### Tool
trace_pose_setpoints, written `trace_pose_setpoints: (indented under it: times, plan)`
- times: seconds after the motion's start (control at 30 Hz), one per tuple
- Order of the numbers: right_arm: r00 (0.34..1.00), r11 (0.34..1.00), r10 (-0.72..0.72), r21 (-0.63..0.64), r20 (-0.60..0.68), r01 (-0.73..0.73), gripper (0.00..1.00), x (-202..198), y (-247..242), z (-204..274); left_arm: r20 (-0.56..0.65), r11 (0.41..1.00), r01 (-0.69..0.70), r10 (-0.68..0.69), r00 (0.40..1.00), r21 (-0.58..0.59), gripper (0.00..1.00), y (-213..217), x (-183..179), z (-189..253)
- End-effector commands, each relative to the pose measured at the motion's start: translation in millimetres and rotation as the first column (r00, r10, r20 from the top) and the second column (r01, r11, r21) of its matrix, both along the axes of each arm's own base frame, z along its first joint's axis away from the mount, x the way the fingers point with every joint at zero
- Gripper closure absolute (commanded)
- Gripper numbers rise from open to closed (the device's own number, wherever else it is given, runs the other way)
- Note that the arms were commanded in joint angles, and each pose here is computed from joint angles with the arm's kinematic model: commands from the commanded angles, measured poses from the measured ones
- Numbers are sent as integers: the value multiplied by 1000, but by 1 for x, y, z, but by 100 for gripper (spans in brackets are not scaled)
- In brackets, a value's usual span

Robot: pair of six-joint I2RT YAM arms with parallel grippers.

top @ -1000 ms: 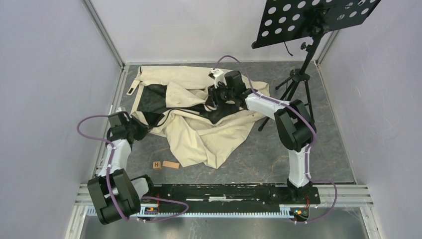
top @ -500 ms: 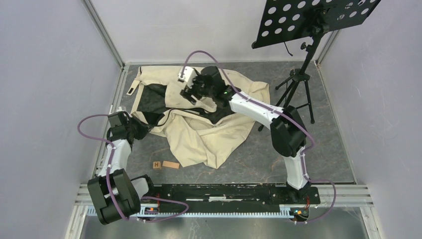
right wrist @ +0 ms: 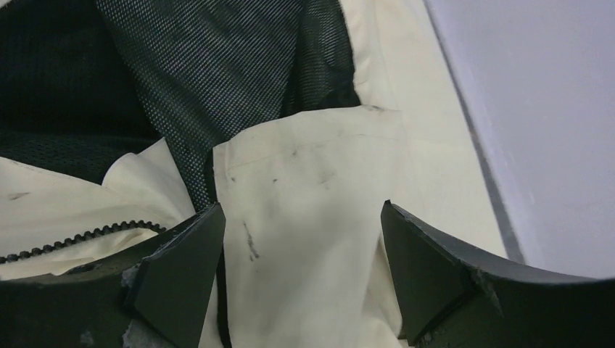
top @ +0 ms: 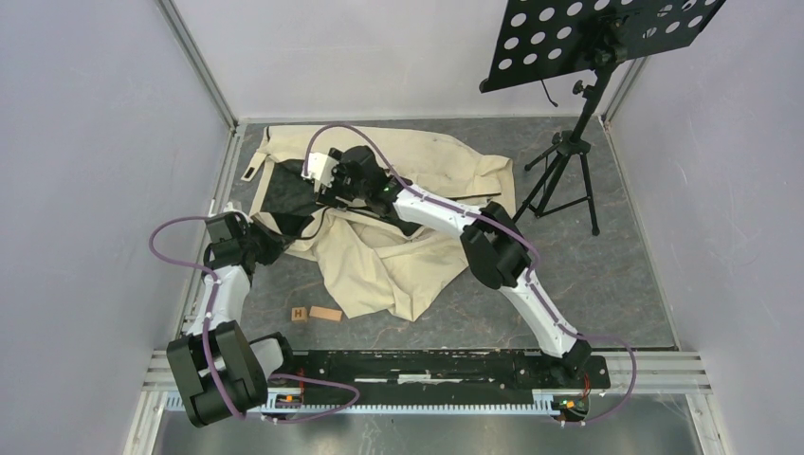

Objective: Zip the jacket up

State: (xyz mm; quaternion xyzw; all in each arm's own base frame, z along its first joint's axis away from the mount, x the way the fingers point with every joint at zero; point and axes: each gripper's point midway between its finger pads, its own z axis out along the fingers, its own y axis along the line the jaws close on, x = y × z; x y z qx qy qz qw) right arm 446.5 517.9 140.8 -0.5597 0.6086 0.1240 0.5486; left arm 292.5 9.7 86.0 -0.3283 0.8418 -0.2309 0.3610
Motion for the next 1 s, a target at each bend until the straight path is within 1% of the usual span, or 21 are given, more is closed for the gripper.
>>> trace_pose_setpoints:
  times: [0.0,0.13,0.27,0.37,0.4,0.47,0.53,0.63,0.77,0.8,0.83,0.9,0.97]
  plan:
    - [999,1000,1,27,49,-2,14,7,17,8,54,999,43,-43,998,0,98,-5,7,7]
    - [998,999,-40,-24,41,41,13,11,15,-24,57,999,44,-44,997,-6,98,-6,8,7]
    - [988,990,-135,-26,77,138,12,25,7,-34,55,999,45,-44,998,-11,98,-7,8,6]
    - [979,983,-179,-15,98,181,20,31,3,-37,51,999,44,-43,998,-13,98,-7,7,5]
    - [977,982,-188,-7,106,189,23,33,3,-35,52,999,43,-43,998,-12,98,-7,8,5]
    - [972,979,-205,11,113,205,36,36,2,-30,51,999,42,-41,998,-14,98,-7,8,4]
    - [971,978,-211,34,117,208,46,36,3,-22,53,999,43,-42,998,-12,98,-7,8,5]
    - [977,981,-182,88,110,173,59,29,6,-3,54,999,41,-40,998,-11,98,-6,8,4]
    - [984,978,-144,165,100,127,88,19,8,27,58,999,39,-39,998,-5,98,-6,8,6]
    - [987,978,-133,176,95,114,92,17,10,32,60,999,38,-38,997,-3,98,-5,8,6]
    - [988,976,-126,189,88,108,99,15,10,37,60,999,40,-39,997,-1,98,-6,8,6]
    - [991,971,-118,217,62,102,100,15,8,44,67,999,39,-39,997,4,98,-5,8,8]
    - [997,963,-79,259,11,74,100,10,8,52,70,999,38,-39,997,10,98,-4,7,8]
